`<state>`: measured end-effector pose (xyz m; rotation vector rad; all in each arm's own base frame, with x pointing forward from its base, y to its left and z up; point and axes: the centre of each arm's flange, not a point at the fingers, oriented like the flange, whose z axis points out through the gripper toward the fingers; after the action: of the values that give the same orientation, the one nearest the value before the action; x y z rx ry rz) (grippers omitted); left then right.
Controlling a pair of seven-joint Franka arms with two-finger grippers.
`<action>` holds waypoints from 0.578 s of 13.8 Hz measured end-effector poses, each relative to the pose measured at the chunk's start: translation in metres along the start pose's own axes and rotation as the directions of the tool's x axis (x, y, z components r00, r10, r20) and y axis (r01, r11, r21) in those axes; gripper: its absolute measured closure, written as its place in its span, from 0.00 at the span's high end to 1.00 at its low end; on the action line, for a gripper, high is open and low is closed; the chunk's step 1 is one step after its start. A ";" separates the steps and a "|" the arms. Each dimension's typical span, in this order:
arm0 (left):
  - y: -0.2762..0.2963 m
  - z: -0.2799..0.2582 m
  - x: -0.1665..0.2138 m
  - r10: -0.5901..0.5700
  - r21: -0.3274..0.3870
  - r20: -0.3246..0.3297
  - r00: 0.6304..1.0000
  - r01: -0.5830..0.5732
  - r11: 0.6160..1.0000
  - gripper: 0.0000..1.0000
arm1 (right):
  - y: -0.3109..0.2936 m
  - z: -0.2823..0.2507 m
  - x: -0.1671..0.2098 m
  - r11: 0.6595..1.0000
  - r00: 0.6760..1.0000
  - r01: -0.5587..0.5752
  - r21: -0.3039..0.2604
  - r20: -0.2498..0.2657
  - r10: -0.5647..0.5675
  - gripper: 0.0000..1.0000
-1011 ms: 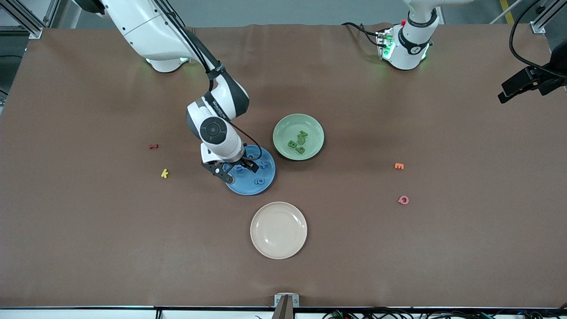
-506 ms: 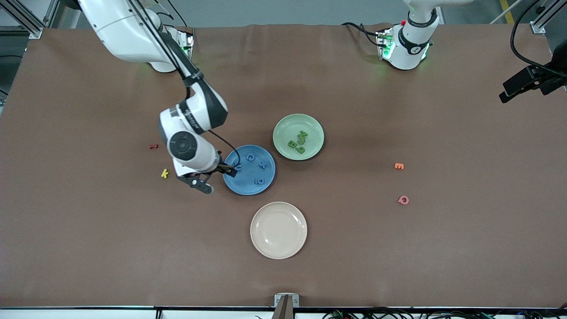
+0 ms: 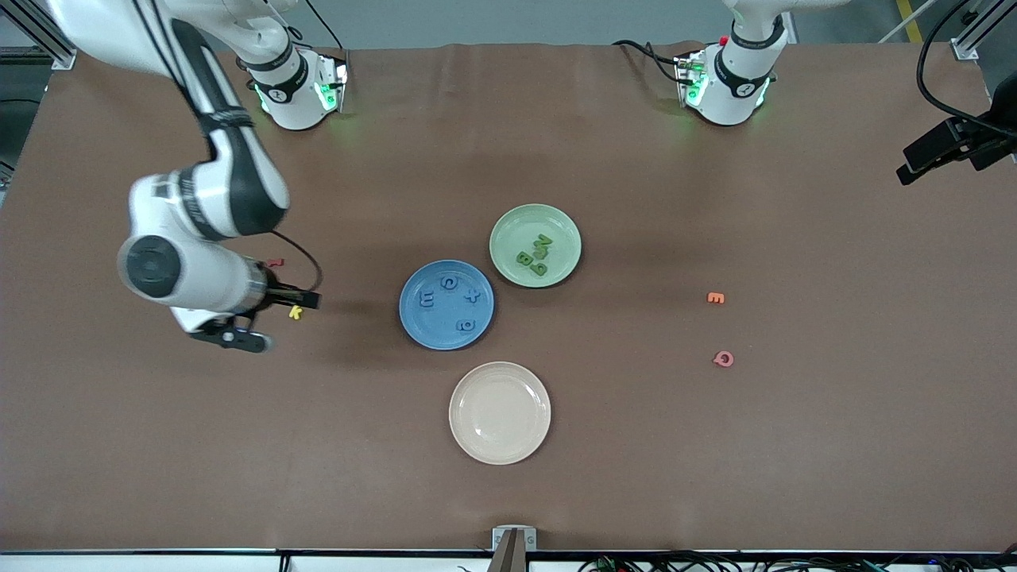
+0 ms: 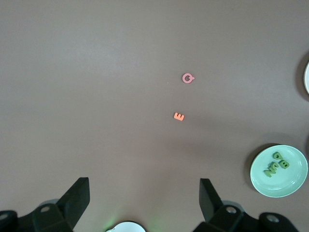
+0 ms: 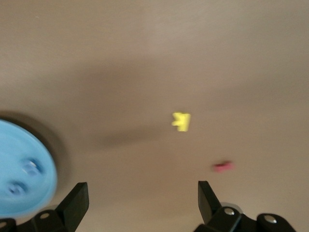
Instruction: Sort letters by color into matching plates
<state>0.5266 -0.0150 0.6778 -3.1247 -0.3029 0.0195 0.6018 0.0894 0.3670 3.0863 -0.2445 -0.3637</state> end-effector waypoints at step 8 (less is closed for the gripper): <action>0.001 -0.007 0.003 0.000 -0.010 -0.043 0.999 0.000 1.000 1.00 | 0.136 -0.138 -0.025 0.990 0.989 0.141 0.022 0.046 -0.142 1.00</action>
<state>0.5301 -0.0151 0.6848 -3.1297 -0.3036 -0.0486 0.5890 -0.0403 0.5122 3.1247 -0.0297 -0.4417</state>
